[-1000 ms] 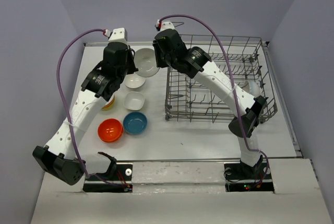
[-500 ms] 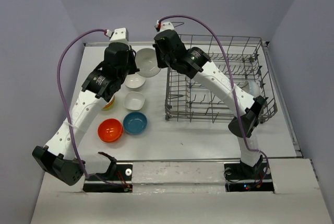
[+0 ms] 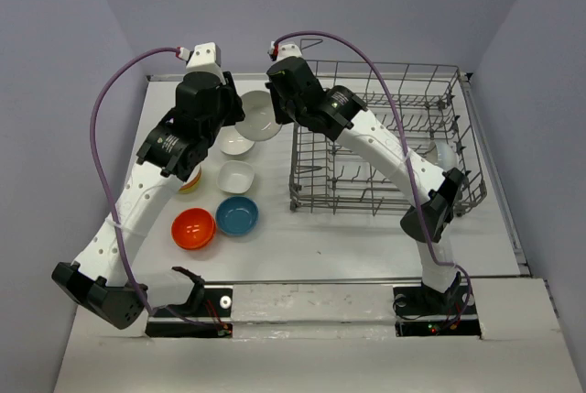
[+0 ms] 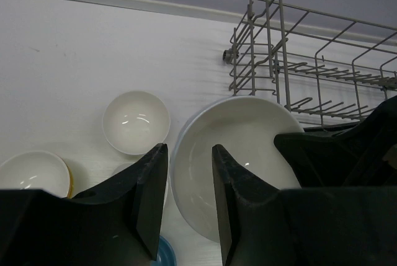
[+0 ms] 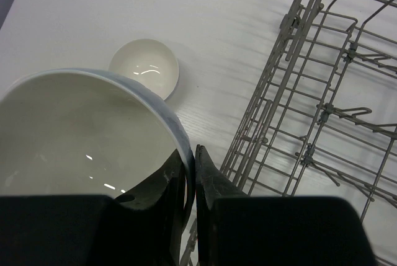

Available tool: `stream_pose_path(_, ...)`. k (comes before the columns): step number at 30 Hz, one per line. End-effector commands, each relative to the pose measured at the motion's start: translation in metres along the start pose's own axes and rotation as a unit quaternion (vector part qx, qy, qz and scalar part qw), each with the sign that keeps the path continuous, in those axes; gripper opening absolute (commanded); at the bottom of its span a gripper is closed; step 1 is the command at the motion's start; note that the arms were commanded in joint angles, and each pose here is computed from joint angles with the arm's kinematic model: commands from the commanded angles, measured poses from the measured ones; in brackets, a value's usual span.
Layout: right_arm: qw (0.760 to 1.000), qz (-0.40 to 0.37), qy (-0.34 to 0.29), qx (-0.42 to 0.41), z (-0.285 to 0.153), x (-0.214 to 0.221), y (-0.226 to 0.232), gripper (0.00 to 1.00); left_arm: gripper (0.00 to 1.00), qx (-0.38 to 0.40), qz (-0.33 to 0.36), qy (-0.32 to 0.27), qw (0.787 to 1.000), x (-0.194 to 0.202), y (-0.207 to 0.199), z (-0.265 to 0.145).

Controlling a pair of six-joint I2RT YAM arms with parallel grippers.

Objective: Load the bowls into the dish rack
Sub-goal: Pass from the left arm to the right, then insert the bowl into the dish rack.

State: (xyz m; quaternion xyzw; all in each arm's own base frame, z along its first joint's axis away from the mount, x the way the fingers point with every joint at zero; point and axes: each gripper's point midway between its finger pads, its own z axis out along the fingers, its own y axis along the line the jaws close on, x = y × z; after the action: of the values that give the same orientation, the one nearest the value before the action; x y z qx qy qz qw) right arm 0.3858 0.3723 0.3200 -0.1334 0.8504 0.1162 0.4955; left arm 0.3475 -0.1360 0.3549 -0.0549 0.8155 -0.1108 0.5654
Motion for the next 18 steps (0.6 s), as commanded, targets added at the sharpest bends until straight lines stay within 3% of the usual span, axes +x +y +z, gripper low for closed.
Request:
stream_pose_path(1, 0.996, 0.031, -0.075, -0.023, -0.037, -0.049, 0.003, 0.01, 0.45, 0.020, -0.021, -0.060, 0.998, -0.041, -0.009, -0.023)
stream_pose_path(12, 0.988, 0.041, -0.140, 0.048, -0.093, -0.082, -0.047, 0.01, 0.53, 0.036, -0.043, -0.131, 0.990, -0.083, -0.003, -0.068)
stream_pose_path(18, 0.956, 0.012, -0.175, 0.237, -0.134, -0.082, -0.127, 0.01, 0.53, 0.046, -0.039, -0.129, 0.990, -0.076, 0.000, -0.078)
